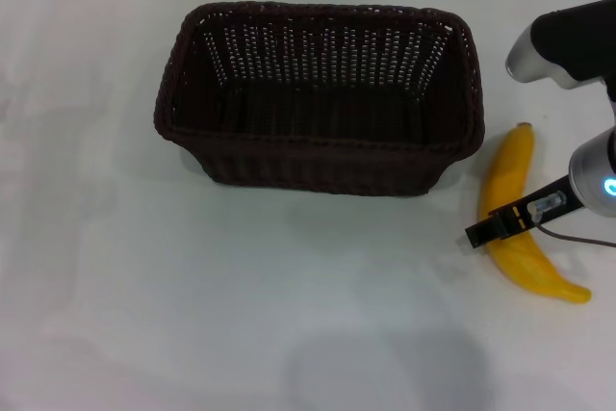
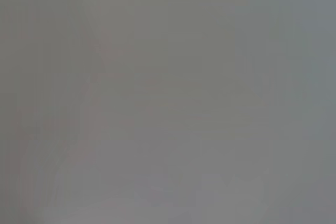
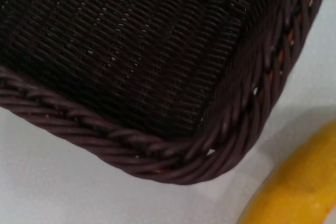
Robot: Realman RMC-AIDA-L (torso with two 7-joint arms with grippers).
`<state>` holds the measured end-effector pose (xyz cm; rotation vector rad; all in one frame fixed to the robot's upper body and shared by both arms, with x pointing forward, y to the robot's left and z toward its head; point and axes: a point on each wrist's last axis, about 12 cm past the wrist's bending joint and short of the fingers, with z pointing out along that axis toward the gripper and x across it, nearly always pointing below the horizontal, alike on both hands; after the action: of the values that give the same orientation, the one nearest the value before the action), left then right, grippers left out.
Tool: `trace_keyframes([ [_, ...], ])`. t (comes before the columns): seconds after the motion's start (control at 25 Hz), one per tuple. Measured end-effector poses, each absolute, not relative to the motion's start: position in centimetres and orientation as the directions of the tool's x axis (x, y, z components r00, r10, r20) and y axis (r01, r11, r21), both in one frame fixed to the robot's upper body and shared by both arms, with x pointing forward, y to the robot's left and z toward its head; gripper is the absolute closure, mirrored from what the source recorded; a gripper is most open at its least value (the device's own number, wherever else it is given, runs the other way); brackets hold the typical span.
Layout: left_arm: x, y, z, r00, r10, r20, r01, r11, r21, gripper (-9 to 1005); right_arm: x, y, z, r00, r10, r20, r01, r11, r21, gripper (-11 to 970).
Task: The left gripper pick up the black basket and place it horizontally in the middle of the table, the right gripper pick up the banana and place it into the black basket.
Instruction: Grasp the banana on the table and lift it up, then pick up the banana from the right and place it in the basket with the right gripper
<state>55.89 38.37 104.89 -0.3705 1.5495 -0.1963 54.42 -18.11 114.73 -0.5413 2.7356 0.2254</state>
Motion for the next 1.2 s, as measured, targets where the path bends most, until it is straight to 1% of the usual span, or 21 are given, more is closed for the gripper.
trace_keyframes([
  [0.16, 55.9, 38.6, 105.0, 0.024, -0.348, -0.937, -0.109, 0.931, -0.348, 130, 54.5, -18.3, 114.6, -0.871, -0.338, -0.358, -0.389, 0.918, 0.080, 151],
  [0.4, 56.0, 38.7, 105.1, 0.024, -0.346, -0.938, -0.110, 0.932, -0.347, 130, 54.6, -18.5, 114.5, -0.870, -0.339, -0.358, -0.384, 0.921, 0.060, 346],
  [0.52, 56.0, 38.6, 105.1, 0.024, -0.347, -0.938, -0.110, 0.931, -0.347, 130, 54.7, -18.6, 114.3, -0.871, -0.334, -0.360, -0.378, 0.924, 0.057, 473],
  [0.68, 55.9, 38.6, 104.9, 0.021, -0.350, -0.937, -0.111, 0.930, -0.350, 129, 54.8, -19.2, 114.3, -0.873, -0.326, -0.363, -0.363, 0.931, 0.036, 464],
  [0.96, 55.8, 38.4, 104.8, 0.021, -0.356, -0.934, -0.113, 0.928, -0.355, 129, 55.4, -20.8, 115.0, -0.858, -0.327, -0.395, -0.354, 0.935, -0.005, 449],
  [1.08, 55.8, 38.4, 104.8, 0.023, -0.358, -0.933, -0.113, 0.927, -0.359, 129, 56.3, -22.5, 115.9, -0.844, -0.325, -0.427, -0.332, 0.941, -0.060, 442],
  [1.2, 55.9, 38.4, 104.9, 0.030, -0.364, -0.931, -0.117, 0.924, -0.365, 129, 57.7, -24.3, 117.4, -0.808, -0.319, -0.494, -0.311, 0.945, -0.103, 435],
])
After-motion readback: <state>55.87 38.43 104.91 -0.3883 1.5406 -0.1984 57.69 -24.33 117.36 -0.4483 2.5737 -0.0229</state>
